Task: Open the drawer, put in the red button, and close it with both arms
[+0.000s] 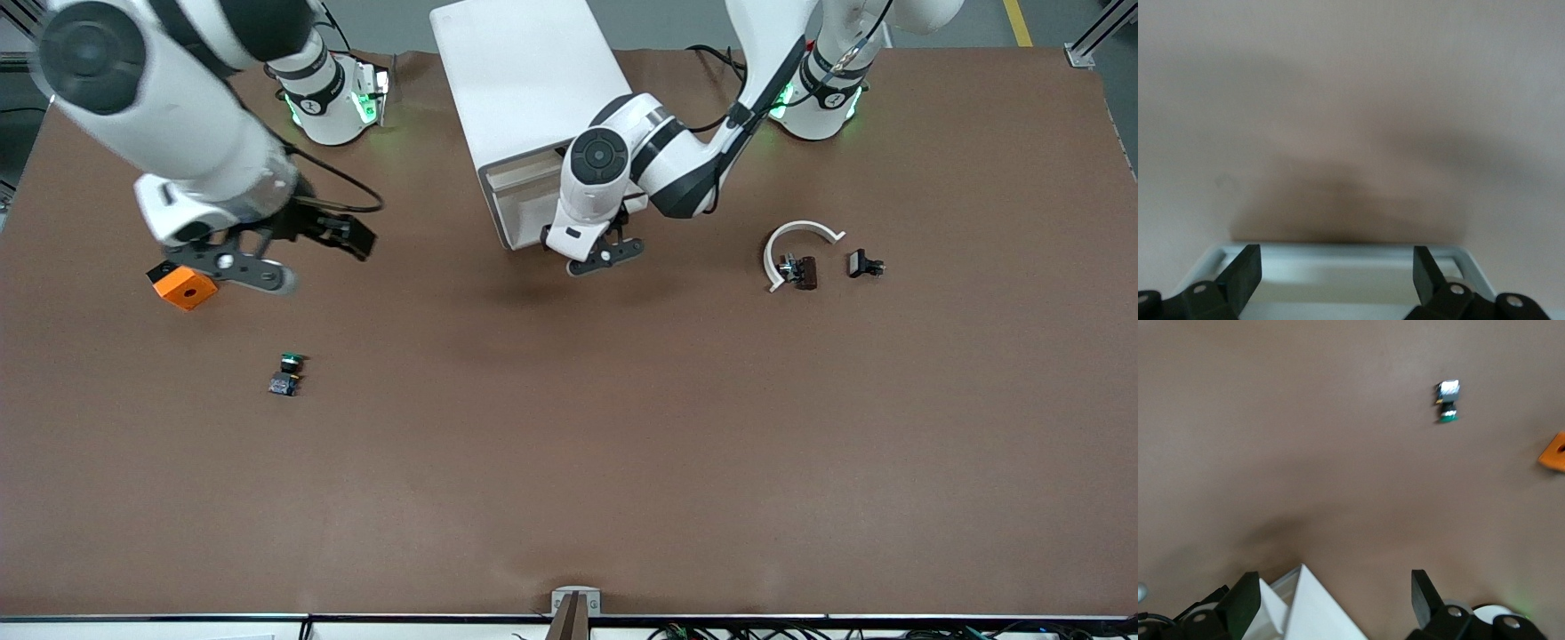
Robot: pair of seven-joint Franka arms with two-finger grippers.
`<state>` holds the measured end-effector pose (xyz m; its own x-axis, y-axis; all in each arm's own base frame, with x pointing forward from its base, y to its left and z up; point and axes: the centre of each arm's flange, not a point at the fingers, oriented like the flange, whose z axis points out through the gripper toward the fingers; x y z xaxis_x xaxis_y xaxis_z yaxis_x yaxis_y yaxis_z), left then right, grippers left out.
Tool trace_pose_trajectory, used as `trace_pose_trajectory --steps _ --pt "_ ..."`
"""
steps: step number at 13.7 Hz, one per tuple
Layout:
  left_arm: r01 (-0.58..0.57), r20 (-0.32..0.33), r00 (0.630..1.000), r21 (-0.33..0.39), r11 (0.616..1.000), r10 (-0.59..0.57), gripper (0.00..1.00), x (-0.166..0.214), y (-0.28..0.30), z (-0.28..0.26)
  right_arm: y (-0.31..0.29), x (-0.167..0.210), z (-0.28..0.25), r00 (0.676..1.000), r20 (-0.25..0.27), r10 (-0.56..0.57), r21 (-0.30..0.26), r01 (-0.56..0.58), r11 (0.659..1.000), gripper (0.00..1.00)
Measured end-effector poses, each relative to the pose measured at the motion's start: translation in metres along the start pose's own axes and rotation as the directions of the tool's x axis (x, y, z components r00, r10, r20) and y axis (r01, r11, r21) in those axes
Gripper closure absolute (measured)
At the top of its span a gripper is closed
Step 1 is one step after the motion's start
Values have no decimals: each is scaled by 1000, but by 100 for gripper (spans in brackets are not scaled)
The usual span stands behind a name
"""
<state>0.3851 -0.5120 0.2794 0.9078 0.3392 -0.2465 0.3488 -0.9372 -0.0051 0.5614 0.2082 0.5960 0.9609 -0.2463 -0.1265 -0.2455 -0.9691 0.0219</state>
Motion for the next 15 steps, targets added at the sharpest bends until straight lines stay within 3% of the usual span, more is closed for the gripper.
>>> trace_pose_trajectory --steps 4,8,11,13,15 --pt "22 92 995 11 1000 -23 0 -34 9 26 83 38 -13 991 -4 -131 19 131 991 0" --pt "54 99 994 11 999 -54 0 -43 14 27 150 63 -11 983 24 -181 19 181 983 0" --pt "80 131 988 -18 997 -77 0 -43 20 18 160 62 -4 981 60 -185 -52 188 981 0" --pt "95 129 988 -35 995 -90 0 -34 23 12 157 60 1 976 83 -203 -69 208 976 0" --pt "149 119 983 -92 985 -138 0 6 24 -15 162 61 2 963 88 -254 -72 261 963 0"
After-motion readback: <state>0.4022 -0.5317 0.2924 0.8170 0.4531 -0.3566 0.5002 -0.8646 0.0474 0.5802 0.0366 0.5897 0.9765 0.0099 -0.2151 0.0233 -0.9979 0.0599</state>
